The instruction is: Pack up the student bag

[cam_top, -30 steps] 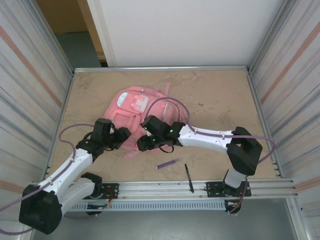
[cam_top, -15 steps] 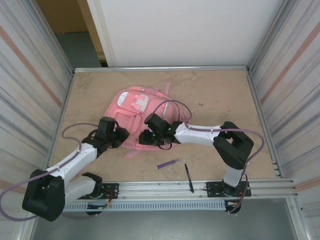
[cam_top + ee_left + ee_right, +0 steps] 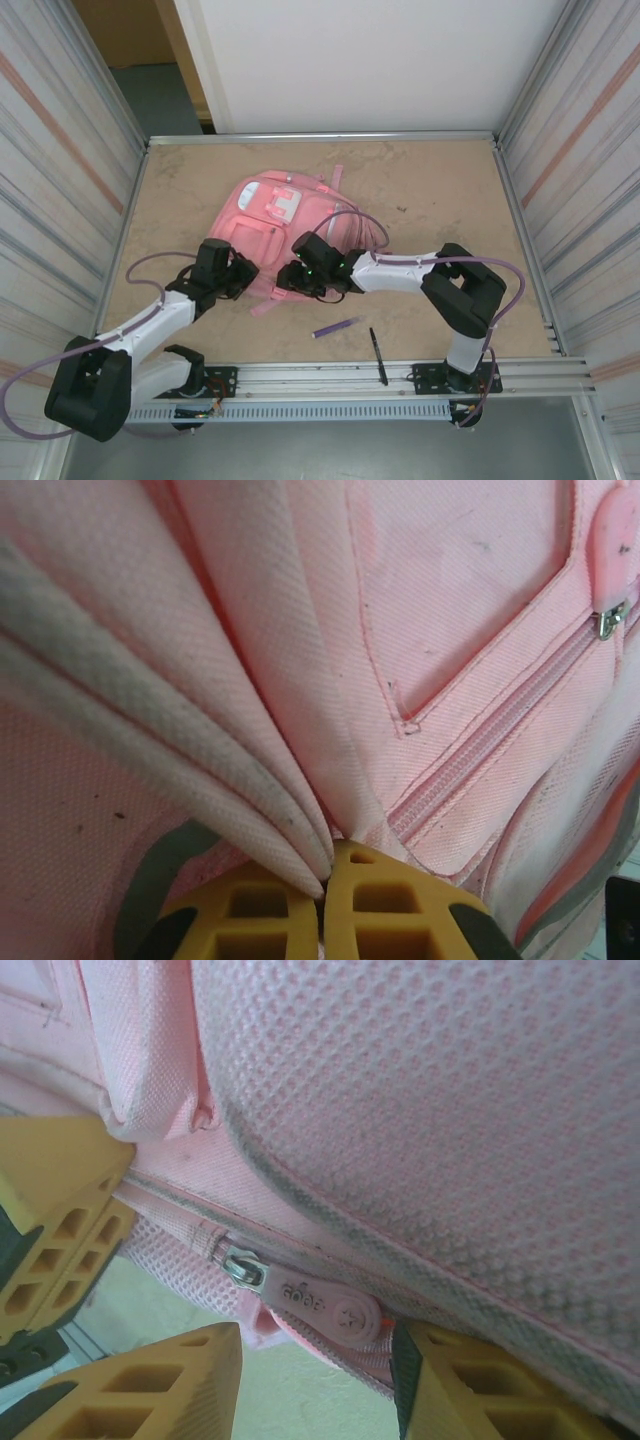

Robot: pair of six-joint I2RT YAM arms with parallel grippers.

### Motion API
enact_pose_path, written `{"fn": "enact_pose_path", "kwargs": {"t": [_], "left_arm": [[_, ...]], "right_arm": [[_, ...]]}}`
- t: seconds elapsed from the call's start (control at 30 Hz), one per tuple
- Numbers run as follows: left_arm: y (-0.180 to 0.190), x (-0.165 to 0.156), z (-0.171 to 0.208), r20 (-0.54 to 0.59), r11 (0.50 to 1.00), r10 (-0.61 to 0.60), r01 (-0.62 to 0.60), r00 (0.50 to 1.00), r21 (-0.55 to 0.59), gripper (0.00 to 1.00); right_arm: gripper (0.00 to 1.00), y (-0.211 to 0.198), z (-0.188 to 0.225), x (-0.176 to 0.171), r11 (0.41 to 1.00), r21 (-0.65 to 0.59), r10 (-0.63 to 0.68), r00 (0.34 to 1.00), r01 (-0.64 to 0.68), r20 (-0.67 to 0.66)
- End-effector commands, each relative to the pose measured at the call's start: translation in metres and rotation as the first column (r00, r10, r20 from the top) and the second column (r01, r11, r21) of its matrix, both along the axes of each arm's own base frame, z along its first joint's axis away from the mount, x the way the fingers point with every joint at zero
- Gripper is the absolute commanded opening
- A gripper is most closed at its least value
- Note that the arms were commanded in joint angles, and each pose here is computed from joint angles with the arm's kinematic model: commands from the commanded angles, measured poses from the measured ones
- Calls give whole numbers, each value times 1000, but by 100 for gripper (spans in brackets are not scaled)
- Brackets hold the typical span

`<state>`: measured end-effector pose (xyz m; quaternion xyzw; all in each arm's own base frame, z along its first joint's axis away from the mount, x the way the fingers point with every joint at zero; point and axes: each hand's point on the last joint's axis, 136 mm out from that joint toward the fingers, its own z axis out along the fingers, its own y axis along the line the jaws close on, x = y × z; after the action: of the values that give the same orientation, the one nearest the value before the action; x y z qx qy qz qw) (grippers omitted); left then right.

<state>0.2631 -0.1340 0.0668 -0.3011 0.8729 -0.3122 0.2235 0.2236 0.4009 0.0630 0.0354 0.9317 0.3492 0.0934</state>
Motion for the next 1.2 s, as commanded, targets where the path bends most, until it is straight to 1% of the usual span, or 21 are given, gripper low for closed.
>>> {"fn": "enact_pose_path", "kwargs": {"t": [0.0, 0.13, 0.27, 0.3, 0.4, 0.43, 0.53, 0.7, 0.8, 0.9, 1.03, 1.17], "left_arm": [[-6, -9, -6, -21, 999, -22, 21, 1000, -25, 0], [-7, -11, -9, -32, 999, -31, 30, 999, -29, 0], [-5, -14, -14, -49, 999, -24, 23, 998, -24, 0], [-5, -15, -15, -53, 1000, -20, 19, 998, -24, 0], [-5, -16, -17, -62, 999, -19, 17, 998, -29, 0], [-5, -16, -16, -61, 999, -20, 18, 998, -29, 0], [-4, -16, -17, -61, 1000, -14, 13, 998, -25, 0], [-6, -14, -14, -64, 999, -18, 16, 998, -28, 0], [-4, -15, -17, -74, 1000, -7, 6, 997, -23, 0], [-5, -15, -17, -84, 1000, -5, 2, 996, -27, 0], [-2, -16, -20, -86, 1000, 6, -7, 996, -18, 0], [-3, -16, -20, -90, 1000, 8, -10, 996, -25, 0]], "right_arm": [[43, -13, -29, 6, 995, -24, -96, 994, 95, -56], [41, 3, -29, 6, 996, 40, -76, 996, 78, -54], [37, 9, -16, 11, 994, 95, -65, 998, 63, 19], [38, 11, -13, 11, 993, 108, -56, 998, 53, 33], [30, 14, -5, 14, 985, 167, -46, 997, 37, 54], [29, 15, -1, 15, 981, 189, -47, 997, 35, 61], [28, 15, 2, 14, 980, 199, -40, 996, 22, 85], [27, 11, 6, 22, 968, 245, -83, 993, 59, 85], [27, 7, 10, 25, 966, 251, -95, 991, 68, 99], [25, 5, 17, 26, 958, 275, -109, 989, 78, 99], [23, 0, 23, 27, 963, 258, -119, 984, 81, 133], [24, -1, 19, 29, 962, 256, -136, 983, 101, 123]]}}
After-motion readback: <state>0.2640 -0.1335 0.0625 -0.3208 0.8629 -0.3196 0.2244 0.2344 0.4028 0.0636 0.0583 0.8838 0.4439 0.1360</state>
